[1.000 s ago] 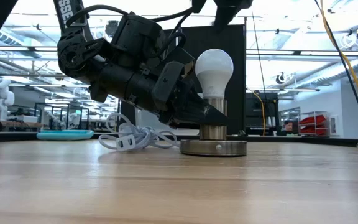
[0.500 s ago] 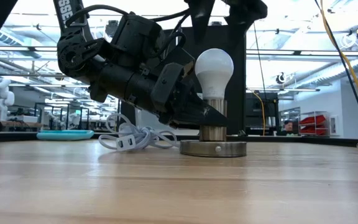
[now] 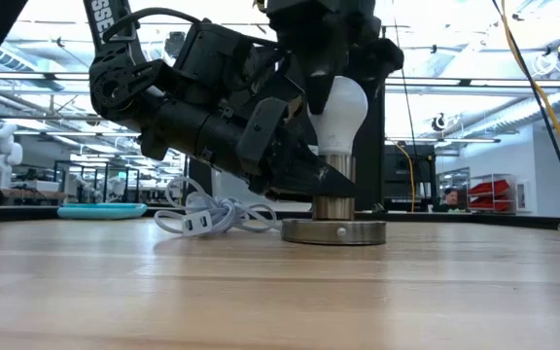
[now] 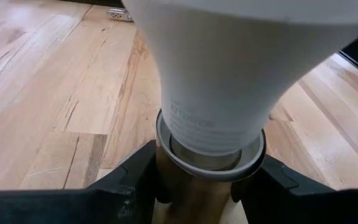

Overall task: Screw lightbulb
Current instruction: Remove the light bulb from the lamp

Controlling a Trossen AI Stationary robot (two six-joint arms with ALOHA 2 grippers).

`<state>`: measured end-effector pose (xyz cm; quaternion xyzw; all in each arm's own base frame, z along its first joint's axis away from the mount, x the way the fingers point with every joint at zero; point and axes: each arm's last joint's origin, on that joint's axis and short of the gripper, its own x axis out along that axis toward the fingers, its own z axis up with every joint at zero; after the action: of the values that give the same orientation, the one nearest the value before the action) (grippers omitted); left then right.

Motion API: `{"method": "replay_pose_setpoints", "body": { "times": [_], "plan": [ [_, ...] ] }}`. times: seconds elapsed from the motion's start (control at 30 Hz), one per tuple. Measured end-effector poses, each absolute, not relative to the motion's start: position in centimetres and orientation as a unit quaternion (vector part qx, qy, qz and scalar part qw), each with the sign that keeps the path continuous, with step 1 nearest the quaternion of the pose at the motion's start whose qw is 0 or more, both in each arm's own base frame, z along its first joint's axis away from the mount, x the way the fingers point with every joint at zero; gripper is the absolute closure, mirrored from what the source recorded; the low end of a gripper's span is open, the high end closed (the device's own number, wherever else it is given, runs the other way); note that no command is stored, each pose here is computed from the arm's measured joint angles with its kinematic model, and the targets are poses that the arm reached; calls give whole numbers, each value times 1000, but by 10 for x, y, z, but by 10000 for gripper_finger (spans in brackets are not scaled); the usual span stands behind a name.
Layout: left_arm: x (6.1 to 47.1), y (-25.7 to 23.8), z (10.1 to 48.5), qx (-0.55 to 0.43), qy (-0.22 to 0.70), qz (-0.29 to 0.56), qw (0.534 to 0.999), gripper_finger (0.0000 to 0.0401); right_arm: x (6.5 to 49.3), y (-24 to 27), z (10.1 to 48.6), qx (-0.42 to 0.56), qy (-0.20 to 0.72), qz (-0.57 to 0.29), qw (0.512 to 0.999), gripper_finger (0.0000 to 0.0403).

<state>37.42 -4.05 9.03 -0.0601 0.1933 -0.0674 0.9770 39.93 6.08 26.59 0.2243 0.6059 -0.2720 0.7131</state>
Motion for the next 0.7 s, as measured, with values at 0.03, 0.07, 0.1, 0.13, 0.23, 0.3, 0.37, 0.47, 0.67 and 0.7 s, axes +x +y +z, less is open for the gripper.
{"method": "replay_pose_setpoints", "body": {
  "times": [0.03,0.07,0.1,0.13,0.23,0.3,0.37,0.47,0.67,0.7],
  "plan": [
    [374,-40,90,-61,193,-67,977,227,400,60,266,219,608,-266,716,65],
    [374,-40,90,-61,193,-67,977,227,400,60,266,214,609,-259,719,74],
    [374,-40,90,-61,193,-67,977,227,401,59,266,209,610,-253,722,86],
    [374,-40,90,-61,193,-67,977,227,401,59,266,202,612,-245,724,99],
    [374,-40,90,-60,193,-67,977,227,401,59,266,181,619,-224,731,139],
    [374,-40,90,-59,193,-67,977,227,402,59,266,165,622,-210,736,146],
    [374,-40,90,-59,193,-67,977,227,402,58,266,149,626,-195,740,146],
    [374,-40,90,-59,193,-67,977,227,403,57,266,122,634,-166,745,146],
    [374,-41,90,-58,193,-74,977,227,403,55,266,35,653,-73,753,139],
    [374,-41,90,-58,193,-75,977,227,403,55,266,20,654,-58,754,139]
  ]
}}
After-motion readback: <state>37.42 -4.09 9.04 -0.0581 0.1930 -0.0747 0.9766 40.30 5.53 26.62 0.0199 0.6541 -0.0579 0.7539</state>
